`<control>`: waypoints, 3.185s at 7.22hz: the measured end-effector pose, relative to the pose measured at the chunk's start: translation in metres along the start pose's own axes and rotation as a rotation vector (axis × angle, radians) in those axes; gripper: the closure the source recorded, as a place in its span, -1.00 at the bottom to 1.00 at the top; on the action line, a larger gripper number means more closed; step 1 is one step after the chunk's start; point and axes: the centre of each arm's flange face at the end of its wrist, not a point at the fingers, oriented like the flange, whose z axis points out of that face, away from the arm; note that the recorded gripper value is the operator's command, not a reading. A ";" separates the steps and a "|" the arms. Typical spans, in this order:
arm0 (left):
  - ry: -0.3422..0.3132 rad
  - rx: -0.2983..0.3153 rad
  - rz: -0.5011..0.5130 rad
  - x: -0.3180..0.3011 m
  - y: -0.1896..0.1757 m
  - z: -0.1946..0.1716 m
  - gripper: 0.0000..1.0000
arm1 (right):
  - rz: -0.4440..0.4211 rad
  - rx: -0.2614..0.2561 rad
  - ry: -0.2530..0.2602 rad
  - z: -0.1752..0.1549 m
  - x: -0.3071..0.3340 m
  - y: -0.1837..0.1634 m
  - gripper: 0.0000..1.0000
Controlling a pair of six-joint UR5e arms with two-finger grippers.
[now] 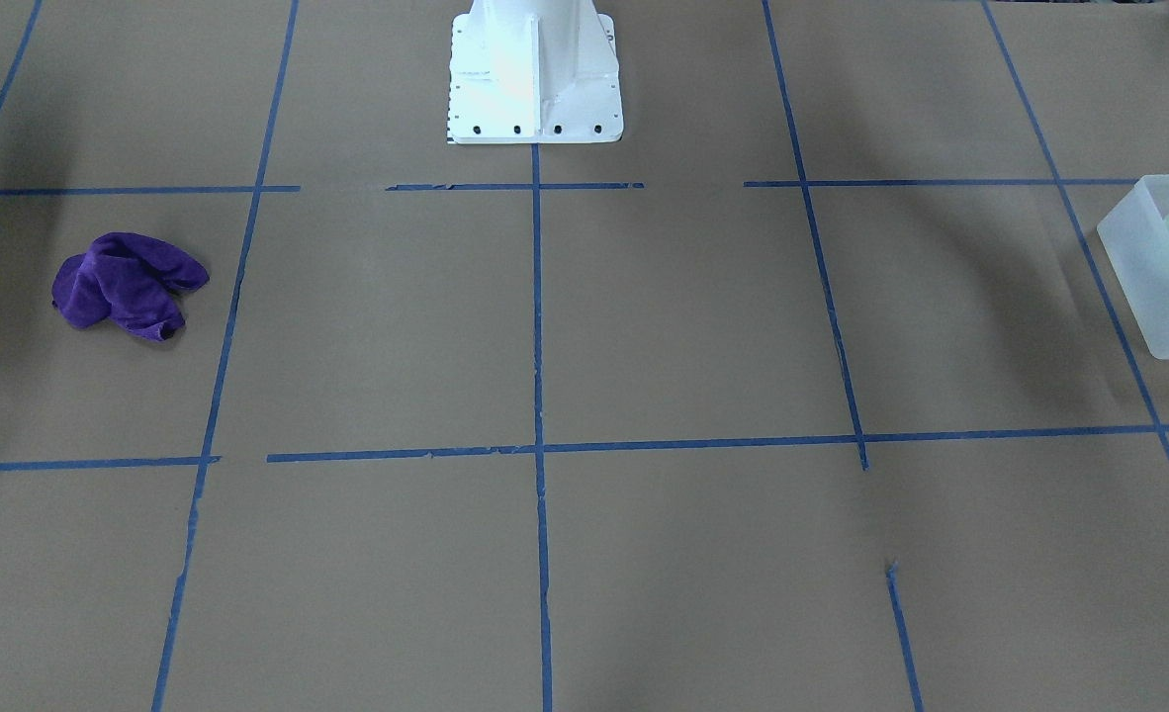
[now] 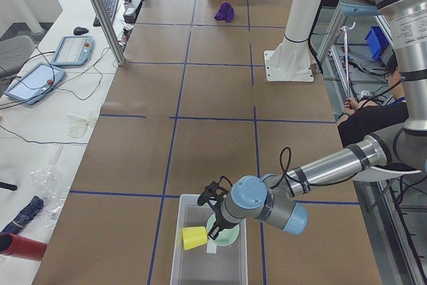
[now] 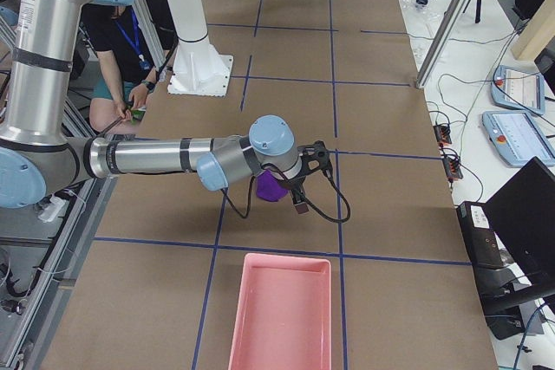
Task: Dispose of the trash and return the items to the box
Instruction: 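Open the left gripper to release the bowl and withdraw, then lower the right gripper onto the purple cloth and grasp it, then lift the purple cloth with the right gripper and drop it into the pink bin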
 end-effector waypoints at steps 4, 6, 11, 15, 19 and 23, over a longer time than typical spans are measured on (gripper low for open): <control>0.019 0.032 0.082 0.004 -0.081 -0.017 -1.00 | -0.066 0.059 -0.043 0.009 -0.048 -0.042 -1.00; 0.061 -0.042 -0.031 -0.006 -0.147 -0.053 -1.00 | 0.011 0.028 -0.078 0.037 -0.085 -0.046 -1.00; 0.088 -0.172 -0.238 -0.025 -0.178 -0.104 -1.00 | 0.113 -0.063 0.015 0.126 -0.200 -0.010 -0.52; 0.078 -0.177 -0.240 -0.024 -0.195 -0.116 -1.00 | 0.039 -0.094 0.104 0.168 -0.226 0.035 1.00; 0.086 -0.205 -0.263 -0.030 -0.183 -0.104 -1.00 | -0.138 -0.119 0.149 0.124 -0.163 0.007 1.00; 0.085 -0.204 -0.259 -0.029 -0.184 -0.104 -1.00 | -0.364 -0.194 0.182 -0.020 -0.015 -0.038 1.00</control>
